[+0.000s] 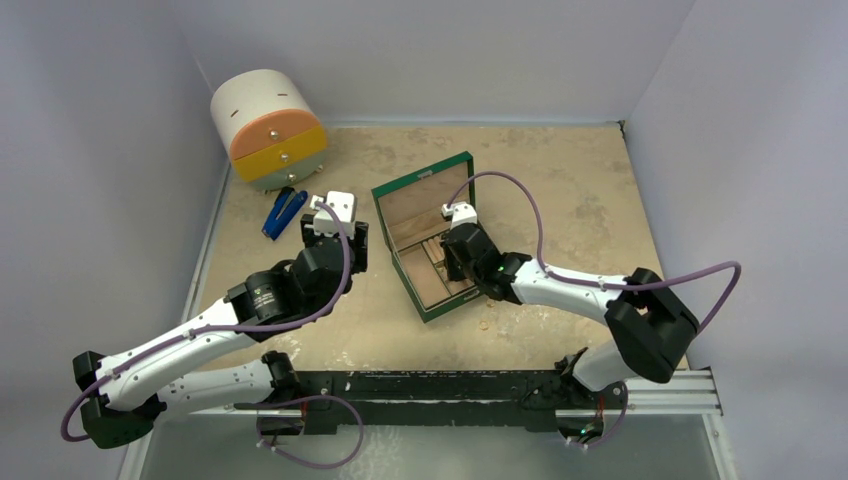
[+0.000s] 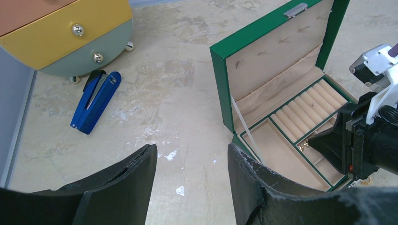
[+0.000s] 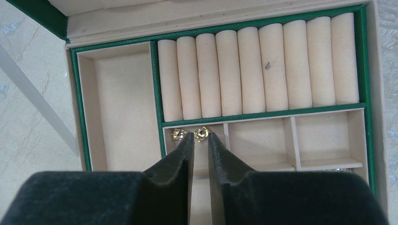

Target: Organize the mixed jewelry

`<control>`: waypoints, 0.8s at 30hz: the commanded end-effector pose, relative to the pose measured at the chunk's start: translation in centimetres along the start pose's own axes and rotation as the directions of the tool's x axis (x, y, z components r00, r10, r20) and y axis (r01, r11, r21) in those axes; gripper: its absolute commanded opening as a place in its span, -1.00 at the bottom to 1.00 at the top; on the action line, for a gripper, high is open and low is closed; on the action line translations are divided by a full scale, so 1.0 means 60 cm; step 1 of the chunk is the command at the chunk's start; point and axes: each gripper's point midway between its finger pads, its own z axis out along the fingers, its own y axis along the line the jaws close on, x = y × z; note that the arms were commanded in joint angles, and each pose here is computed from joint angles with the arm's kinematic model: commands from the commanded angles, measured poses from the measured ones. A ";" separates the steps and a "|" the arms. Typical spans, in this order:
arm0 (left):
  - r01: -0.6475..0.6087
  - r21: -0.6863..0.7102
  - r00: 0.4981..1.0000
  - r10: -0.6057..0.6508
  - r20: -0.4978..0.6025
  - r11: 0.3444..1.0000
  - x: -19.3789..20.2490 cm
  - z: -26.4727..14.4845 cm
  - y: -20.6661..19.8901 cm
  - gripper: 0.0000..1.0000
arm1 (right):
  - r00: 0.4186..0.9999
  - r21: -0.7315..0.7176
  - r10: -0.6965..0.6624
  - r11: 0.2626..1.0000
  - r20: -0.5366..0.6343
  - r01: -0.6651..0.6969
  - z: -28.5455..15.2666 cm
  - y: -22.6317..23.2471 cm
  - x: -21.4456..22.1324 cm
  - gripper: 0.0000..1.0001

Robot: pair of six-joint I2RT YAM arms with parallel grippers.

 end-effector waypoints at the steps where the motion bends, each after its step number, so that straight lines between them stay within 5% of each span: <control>1: 0.004 -0.023 1.000 -0.004 0.016 1.000 -0.009 0.001 0.008 0.13 | 0.998 0.001 0.019 1.000 0.066 -0.019 -0.018 0.008 -0.045 -0.59; 9: 0.007 -0.022 1.000 -0.006 0.017 1.000 -0.009 0.001 0.008 0.13 | 0.991 -0.020 0.064 0.998 0.118 -0.062 -0.065 0.003 -0.072 -0.55; 24: 0.009 -0.008 1.000 -0.009 0.013 1.000 -0.008 0.001 0.003 0.13 | 0.984 0.079 0.169 0.982 0.061 -0.173 -0.155 -0.076 0.009 -0.49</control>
